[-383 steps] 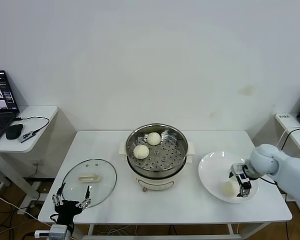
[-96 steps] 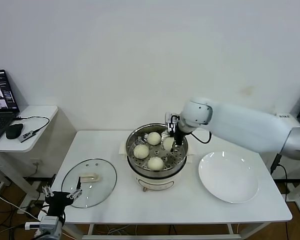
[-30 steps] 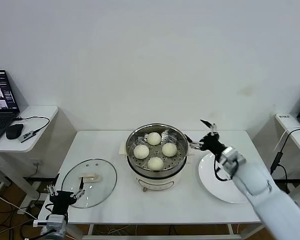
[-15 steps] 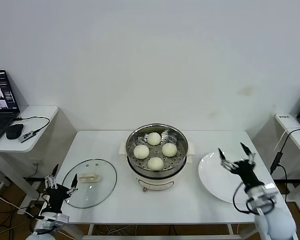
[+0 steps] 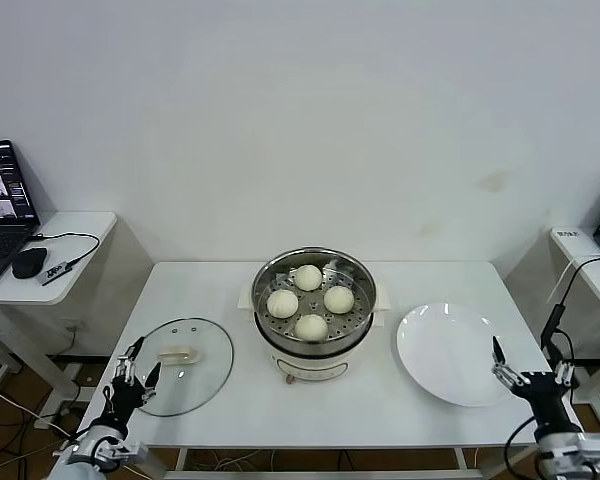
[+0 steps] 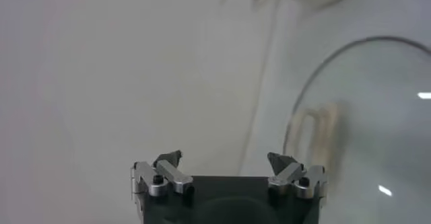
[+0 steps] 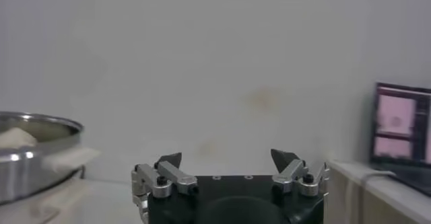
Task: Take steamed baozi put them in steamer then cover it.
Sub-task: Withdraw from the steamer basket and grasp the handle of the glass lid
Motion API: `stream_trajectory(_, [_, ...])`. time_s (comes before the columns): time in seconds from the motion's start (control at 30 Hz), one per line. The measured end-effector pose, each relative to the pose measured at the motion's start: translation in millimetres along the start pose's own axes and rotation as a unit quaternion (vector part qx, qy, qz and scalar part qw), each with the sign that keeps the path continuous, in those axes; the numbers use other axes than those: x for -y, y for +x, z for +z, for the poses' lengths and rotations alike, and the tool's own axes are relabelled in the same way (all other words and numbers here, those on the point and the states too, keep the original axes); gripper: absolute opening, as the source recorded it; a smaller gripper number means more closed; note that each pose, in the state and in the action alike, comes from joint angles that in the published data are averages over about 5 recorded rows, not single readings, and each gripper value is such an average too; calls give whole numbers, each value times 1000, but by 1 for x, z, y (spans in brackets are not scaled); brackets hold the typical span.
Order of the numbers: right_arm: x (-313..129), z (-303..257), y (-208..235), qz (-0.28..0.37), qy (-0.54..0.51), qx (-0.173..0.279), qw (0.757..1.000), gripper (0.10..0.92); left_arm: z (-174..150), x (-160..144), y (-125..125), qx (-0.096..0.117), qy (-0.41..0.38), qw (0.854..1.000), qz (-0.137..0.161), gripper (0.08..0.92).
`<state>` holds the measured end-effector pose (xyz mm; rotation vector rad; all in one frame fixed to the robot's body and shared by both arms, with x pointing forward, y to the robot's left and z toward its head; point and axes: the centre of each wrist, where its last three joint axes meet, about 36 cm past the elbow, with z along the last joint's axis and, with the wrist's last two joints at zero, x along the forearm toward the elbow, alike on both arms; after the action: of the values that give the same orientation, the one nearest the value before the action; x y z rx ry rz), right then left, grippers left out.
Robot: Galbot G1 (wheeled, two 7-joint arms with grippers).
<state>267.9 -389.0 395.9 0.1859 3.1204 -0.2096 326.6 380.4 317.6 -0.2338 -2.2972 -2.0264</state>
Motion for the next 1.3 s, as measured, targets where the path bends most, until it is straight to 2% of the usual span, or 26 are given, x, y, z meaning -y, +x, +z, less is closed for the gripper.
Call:
stream_trajectory(0.23, [0, 6, 15, 15, -2, -12, 1000, 823, 2, 5, -14, 4, -25, 1000, 14, 823])
stream_trajectory(0.87, [-7, 19, 33, 22, -4, -35, 999, 823, -1, 11, -59, 8, -36, 999, 23, 823])
stream_trajectory(1.23, [-12, 26, 35, 19, -4, -42, 999, 823, -4, 12, -79, -1, -28, 999, 19, 820])
stream_trajectory(1.3, [-13, 27, 35, 18, -5, -43, 999, 823, -4, 13, -82, -3, -26, 999, 18, 793])
